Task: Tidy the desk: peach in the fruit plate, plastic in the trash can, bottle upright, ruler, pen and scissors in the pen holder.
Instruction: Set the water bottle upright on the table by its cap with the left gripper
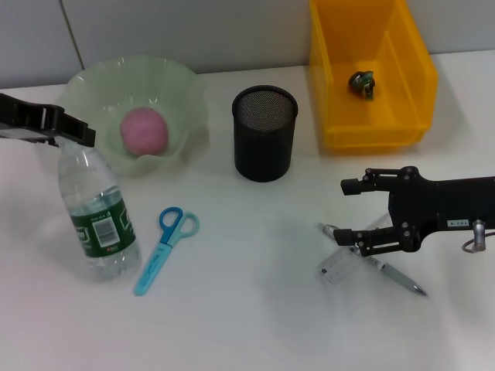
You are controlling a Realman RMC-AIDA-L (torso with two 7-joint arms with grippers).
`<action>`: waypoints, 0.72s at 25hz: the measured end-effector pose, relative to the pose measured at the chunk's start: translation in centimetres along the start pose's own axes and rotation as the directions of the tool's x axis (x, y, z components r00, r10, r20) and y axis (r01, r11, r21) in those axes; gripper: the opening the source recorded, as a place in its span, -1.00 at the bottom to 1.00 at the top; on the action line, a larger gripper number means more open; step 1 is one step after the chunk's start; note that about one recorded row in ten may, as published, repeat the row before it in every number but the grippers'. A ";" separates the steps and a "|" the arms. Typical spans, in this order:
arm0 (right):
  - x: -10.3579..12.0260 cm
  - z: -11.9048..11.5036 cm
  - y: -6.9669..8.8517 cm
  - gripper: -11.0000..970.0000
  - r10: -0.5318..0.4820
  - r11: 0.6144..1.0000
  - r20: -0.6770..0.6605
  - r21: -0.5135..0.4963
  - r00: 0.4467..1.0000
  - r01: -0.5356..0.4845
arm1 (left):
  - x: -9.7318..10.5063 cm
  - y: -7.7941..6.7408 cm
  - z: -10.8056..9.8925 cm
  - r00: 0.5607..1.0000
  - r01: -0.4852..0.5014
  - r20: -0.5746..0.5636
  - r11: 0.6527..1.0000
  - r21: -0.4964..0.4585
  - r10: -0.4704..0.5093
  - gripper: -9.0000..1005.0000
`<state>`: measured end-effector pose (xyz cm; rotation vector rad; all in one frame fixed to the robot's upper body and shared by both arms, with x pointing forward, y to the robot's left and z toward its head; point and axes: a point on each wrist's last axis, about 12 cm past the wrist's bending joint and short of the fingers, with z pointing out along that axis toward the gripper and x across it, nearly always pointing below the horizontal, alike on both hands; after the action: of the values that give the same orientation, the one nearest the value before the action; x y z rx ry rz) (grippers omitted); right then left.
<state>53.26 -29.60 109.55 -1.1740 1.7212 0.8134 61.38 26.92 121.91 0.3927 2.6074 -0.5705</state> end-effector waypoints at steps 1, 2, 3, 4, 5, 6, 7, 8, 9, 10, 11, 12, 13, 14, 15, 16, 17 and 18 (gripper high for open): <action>0.0 0.0 0.0 0.71 0.000 1.000 0.000 0.000 1.000 0.000 | 0.0 0.0 -0.2 1.000 -0.004 0.003 1.000 -0.002 0.004 -0.10; 0.0 0.0 0.0 0.71 0.001 1.000 0.000 0.000 1.000 -0.001 | -0.1 -0.1 -0.3 1.000 -0.008 0.004 1.000 -0.002 0.008 -0.10; 0.0 0.0 0.0 0.71 0.001 1.000 0.000 0.000 1.000 -0.001 | -0.1 -0.1 -0.3 1.000 -0.008 0.004 1.000 -0.002 0.008 -0.10; 0.0 0.0 0.0 0.71 0.001 1.000 0.000 0.000 1.000 -0.001 | -0.1 -0.2 -0.3 1.000 -0.008 0.003 1.000 -0.001 0.008 -0.10; 0.0 0.0 0.0 0.71 0.001 1.000 0.001 0.000 1.000 -0.001 | -0.1 -0.2 -0.3 1.000 -0.008 0.003 1.000 -0.001 0.008 -0.10; 0.0 0.0 0.0 0.71 0.002 1.000 0.001 0.001 1.000 -0.002 | -0.1 -0.2 -0.3 1.000 -0.008 0.003 1.000 -0.001 0.008 -0.10; 0.0 0.0 0.0 0.71 0.002 1.000 0.001 0.002 1.000 -0.002 | -0.1 -0.2 -0.4 1.000 -0.011 0.005 1.000 -0.001 0.011 -0.10; 0.0 0.0 0.0 0.71 0.002 1.000 0.002 0.002 1.000 -0.002 | -0.1 -0.3 -0.5 1.000 -0.017 0.007 1.000 -0.002 0.017 -0.10; 0.0 0.0 0.0 0.71 0.002 1.000 0.002 0.003 1.000 -0.002 | -0.2 -0.4 -0.6 1.000 -0.019 0.009 1.000 -0.003 0.019 -0.10; 0.0 0.0 0.0 0.71 0.002 1.000 0.002 0.003 1.000 -0.002 | -0.2 -0.4 -0.6 1.000 -0.022 0.011 1.000 -0.005 0.022 -0.10; 0.0 0.0 0.0 0.71 0.002 1.000 0.002 0.003 1.000 -0.003 | -0.2 -0.4 -0.6 1.000 -0.022 0.011 1.000 -0.005 0.022 -0.10; 0.0 0.0 0.0 0.71 0.003 1.000 0.002 0.003 1.000 -0.003 | -0.3 -0.5 -0.8 0.999 -0.027 0.017 1.000 -0.008 0.027 -0.10; 0.0 0.0 0.0 0.71 0.005 1.000 0.002 0.003 1.000 -0.005 | -0.4 -0.5 -0.9 0.999 -0.029 0.021 1.000 -0.010 0.029 -0.10; 0.0 -0.1 0.0 0.71 0.007 1.000 0.002 0.003 1.000 -0.007 | -0.4 -0.5 -0.9 0.999 -0.031 0.022 0.999 -0.012 0.031 -0.10; 0.0 -0.1 0.0 0.71 0.008 1.000 0.002 0.003 1.000 -0.008 | -0.4 -0.5 -1.0 0.999 -0.032 0.024 0.999 -0.013 0.032 -0.10; 0.0 -0.1 0.0 0.71 0.009 1.000 0.003 0.004 1.000 -0.009 | -0.4 -0.5 -1.0 0.999 -0.035 0.025 0.999 -0.014 0.035 -0.10; 0.0 -0.1 0.0 0.71 0.010 1.000 0.003 0.004 1.000 -0.010 | -0.4 -0.5 -1.1 0.999 -0.040 0.026 0.999 -0.015 0.040 -0.10; 0.0 -0.1 0.0 0.71 0.010 1.000 0.003 0.004 1.000 -0.010 | -0.4 -0.5 -1.1 0.999 -0.042 0.027 0.999 -0.016 0.042 -0.10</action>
<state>53.23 -29.67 109.54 -1.1622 1.7267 0.8171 61.16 26.89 123.22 0.4311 2.5697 -0.5377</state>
